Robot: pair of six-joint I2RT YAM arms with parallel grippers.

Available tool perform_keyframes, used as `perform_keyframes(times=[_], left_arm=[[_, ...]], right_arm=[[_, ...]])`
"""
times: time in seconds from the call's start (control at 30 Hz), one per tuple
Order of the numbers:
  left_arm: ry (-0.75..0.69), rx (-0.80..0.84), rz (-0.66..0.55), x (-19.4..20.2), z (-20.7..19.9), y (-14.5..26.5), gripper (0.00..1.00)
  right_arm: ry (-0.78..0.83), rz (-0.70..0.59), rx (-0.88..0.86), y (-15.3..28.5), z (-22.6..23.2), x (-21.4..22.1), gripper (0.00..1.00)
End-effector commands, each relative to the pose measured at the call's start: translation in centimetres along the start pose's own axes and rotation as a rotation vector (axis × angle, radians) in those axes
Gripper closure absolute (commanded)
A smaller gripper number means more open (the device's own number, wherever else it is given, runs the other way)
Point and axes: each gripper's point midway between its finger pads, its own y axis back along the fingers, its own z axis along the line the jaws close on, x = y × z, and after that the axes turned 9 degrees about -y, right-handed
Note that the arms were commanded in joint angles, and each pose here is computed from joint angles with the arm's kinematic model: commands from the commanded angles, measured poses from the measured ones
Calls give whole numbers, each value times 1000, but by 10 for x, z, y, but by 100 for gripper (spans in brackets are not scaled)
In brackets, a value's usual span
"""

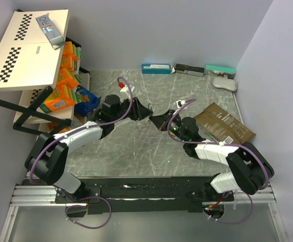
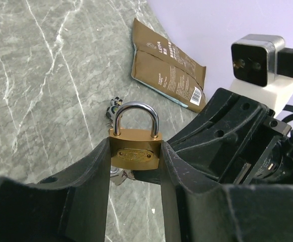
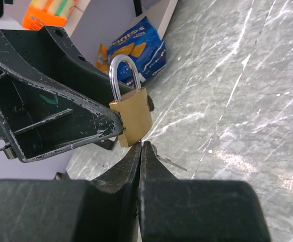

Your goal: Unlock with the key

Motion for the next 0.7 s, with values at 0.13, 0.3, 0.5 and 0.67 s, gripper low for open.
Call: perform_keyframes(times=[0.13, 0.3, 0.5, 0.67], left_arm=[[43, 325, 305, 74, -84, 28, 99], [37, 332, 302, 74, -86, 29, 99], [26, 339, 293, 72, -88, 30, 99], [39, 303, 288, 73, -82, 27, 99]], right_arm=[[-36, -389, -173, 12, 53, -109, 100], [-59, -403, -169, 16, 47, -113, 100], [-76, -397, -174, 21, 43, -113, 100], [-28, -378, -180, 19, 50, -112, 100]])
